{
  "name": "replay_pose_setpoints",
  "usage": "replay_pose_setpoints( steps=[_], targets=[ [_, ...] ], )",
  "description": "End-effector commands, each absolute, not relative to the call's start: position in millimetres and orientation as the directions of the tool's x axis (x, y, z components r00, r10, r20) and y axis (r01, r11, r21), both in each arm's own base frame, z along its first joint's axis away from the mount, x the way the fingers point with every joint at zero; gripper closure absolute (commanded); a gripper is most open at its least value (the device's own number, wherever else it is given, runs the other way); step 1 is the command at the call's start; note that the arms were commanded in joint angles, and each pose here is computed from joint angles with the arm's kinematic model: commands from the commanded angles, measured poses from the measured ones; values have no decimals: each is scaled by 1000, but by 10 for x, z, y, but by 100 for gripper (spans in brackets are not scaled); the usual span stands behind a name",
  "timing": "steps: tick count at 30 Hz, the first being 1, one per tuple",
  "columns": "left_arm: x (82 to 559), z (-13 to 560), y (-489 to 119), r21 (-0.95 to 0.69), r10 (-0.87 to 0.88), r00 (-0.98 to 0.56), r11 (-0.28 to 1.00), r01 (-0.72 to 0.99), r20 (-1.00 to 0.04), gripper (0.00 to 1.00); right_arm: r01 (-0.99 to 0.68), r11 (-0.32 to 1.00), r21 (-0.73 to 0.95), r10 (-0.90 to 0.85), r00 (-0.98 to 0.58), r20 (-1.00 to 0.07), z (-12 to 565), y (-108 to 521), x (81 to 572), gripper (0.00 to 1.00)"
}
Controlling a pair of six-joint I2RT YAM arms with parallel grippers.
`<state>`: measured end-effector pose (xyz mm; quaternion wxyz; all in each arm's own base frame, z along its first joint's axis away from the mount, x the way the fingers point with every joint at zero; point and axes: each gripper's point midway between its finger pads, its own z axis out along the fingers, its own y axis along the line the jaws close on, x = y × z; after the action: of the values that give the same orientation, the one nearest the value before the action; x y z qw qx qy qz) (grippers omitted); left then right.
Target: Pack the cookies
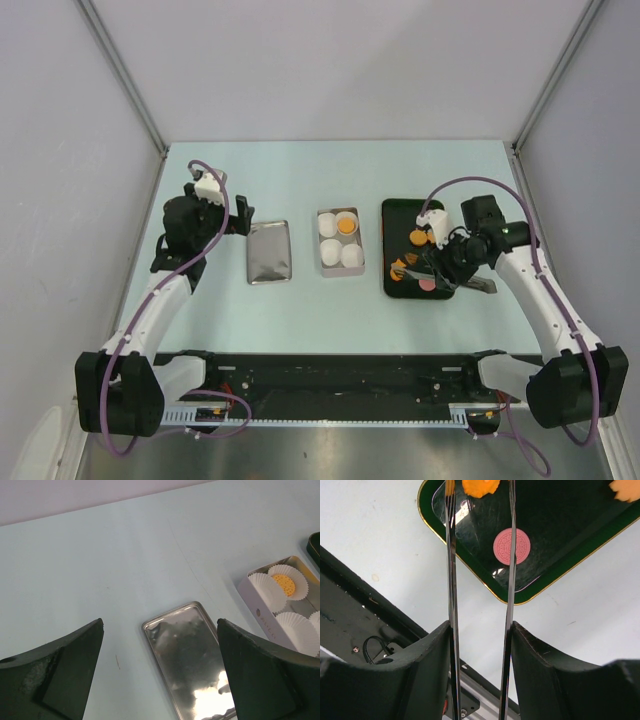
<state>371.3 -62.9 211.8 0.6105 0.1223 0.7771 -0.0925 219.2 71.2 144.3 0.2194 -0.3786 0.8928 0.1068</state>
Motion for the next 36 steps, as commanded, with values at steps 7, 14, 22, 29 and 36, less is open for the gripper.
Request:
replay_pose_setpoints(
  steps=[7, 14, 22, 29, 36],
  targets=[
    [3731, 2180, -670, 38, 102, -184, 945, 325, -978, 0, -741, 671, 34, -649, -609, -455, 1325, 771, 2192, 47],
    [3729, 2179, -661, 38, 102, -184, 946, 322, -978, 0, -723, 690, 35, -647, -638, -418, 1206, 770, 2277, 46],
    [3722, 2197, -661, 38, 100, -179, 946, 321, -979, 0, -704, 709, 35, -634, -658, -406, 1123, 762, 2375, 46],
    [3716, 2180, -660, 41, 103, -181, 946, 321, -978, 0, -705, 706, 63, -628, -665, -403, 1076, 814, 2381, 45],
    [3716, 2193, -661, 40, 102, -178, 946, 320, -979, 0, -705, 707, 62, -632, -668, -393, 1051, 835, 2382, 45]
  ],
)
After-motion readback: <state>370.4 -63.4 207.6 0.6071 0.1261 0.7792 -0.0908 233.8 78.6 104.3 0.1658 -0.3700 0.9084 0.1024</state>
